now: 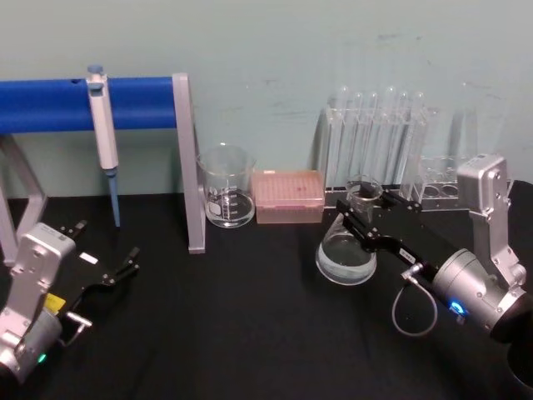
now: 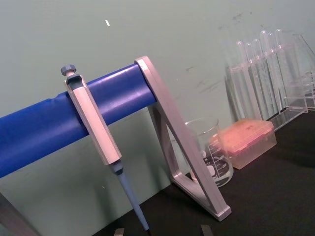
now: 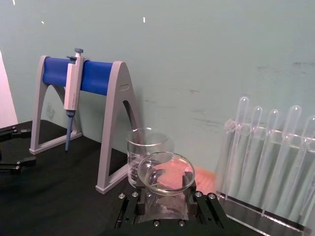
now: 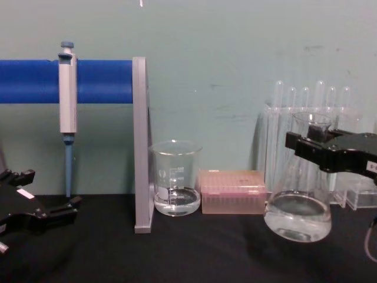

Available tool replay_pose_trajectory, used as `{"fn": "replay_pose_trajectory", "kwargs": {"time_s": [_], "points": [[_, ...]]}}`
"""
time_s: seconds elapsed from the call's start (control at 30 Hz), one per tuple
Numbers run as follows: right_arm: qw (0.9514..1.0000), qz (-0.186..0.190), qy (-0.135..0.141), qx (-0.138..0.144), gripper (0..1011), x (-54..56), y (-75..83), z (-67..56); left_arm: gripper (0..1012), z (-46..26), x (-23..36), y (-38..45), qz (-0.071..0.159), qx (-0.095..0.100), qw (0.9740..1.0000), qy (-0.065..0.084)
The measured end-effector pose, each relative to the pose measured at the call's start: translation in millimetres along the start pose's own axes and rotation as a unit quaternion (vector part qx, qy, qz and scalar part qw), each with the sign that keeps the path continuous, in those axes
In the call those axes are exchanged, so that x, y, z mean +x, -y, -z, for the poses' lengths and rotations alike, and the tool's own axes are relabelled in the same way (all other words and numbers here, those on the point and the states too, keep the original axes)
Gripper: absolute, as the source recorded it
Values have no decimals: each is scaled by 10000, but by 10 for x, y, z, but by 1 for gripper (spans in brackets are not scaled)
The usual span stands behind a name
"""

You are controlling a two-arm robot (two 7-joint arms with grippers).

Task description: Grasp the erlenmeyer flask with one hand, shake it three times, then place it back.

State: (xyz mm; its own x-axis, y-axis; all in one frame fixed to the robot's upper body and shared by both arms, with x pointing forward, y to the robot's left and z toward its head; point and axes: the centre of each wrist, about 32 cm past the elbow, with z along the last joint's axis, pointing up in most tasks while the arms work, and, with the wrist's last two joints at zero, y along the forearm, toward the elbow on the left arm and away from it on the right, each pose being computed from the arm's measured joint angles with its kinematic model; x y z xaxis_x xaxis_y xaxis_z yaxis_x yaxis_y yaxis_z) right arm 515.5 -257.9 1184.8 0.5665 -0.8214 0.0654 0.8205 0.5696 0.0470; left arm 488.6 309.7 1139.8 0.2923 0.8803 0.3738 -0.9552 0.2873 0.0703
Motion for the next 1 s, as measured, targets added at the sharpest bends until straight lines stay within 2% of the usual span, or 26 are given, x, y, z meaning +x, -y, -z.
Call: {"fn": "replay_pose_trajectory", "kwargs": {"time_s": [0.3,0.53,0.73,0.83,0.87,1.0], "points": [[10000,-53,21,1,457,7,15,-8,1001,0,0,0,0,0,10000,-1],[9996,-279,54,12,457,4,-3,-18,1001,0,0,0,0,0,10000,0],[9969,-771,126,16,457,-28,-50,-25,1001,0,0,0,0,0,10000,0],[9936,-1114,158,25,457,-70,-79,-23,1001,0,0,0,0,0,10000,0],[9936,-1114,158,25,457,-70,-79,-23,1001,0,0,0,0,0,10000,0],[9879,-1537,182,44,457,-131,-110,-29,1001,0,0,0,0,0,10000,0]]}}
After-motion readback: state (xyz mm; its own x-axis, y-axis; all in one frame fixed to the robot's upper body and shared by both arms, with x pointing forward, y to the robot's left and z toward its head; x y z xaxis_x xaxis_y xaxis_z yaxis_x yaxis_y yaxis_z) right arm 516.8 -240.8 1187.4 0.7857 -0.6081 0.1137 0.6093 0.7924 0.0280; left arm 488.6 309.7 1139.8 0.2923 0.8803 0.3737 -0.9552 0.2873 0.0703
